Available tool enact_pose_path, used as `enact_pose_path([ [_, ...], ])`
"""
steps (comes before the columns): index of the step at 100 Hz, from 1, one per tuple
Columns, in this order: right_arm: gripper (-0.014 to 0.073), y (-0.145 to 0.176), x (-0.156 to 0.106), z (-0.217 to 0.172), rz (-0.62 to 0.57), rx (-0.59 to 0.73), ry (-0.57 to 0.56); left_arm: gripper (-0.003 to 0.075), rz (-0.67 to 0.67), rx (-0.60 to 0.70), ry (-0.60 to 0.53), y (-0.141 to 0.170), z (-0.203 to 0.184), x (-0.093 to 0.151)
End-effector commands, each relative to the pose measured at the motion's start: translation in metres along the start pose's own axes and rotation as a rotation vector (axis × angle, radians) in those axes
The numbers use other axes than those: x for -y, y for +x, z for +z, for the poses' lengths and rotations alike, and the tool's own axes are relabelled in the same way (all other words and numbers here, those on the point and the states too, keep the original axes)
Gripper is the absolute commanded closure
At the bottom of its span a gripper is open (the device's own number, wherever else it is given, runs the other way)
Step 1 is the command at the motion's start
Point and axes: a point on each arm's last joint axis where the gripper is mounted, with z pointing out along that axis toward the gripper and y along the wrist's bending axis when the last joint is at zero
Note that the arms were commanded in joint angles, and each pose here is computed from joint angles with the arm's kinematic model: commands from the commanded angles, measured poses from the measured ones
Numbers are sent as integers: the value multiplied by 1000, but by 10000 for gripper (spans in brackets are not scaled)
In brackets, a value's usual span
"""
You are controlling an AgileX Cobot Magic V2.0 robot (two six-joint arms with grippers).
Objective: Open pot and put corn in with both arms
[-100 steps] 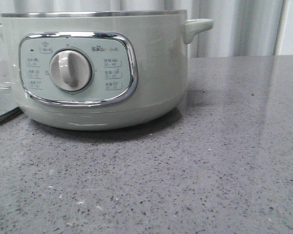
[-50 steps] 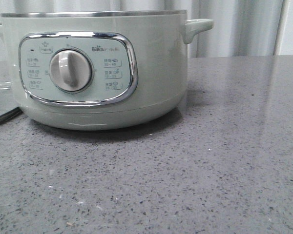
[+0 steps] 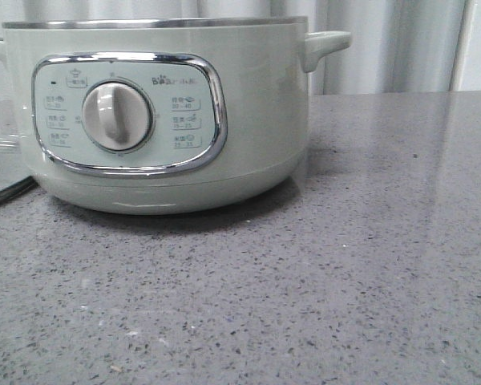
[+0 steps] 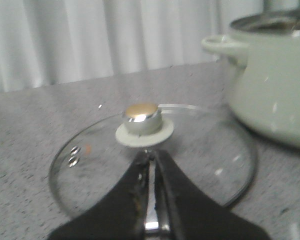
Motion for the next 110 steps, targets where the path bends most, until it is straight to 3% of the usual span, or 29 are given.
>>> enact_pose_path([
  [1, 669, -14, 4, 0, -11, 85, 42, 741, 90, 135, -71, -4, -2, -4],
  [11, 669, -14, 4, 0, -11, 86, 43, 741, 75, 155, -87, 10, 3, -2],
  [23, 669, -14, 4, 0, -11, 86, 43, 741, -39, 85, -59, 16, 4, 0],
  [32, 669, -14, 4, 0, -11, 86, 43, 741, -49, 51, -50, 19, 4, 0],
  [49, 669, -14, 4, 0, -11, 85, 42, 741, -84, -111, -14, 34, 4, 4],
  [110, 669, -14, 4, 0, -11, 85, 42, 741, -86, -111, -25, 34, 4, 3],
])
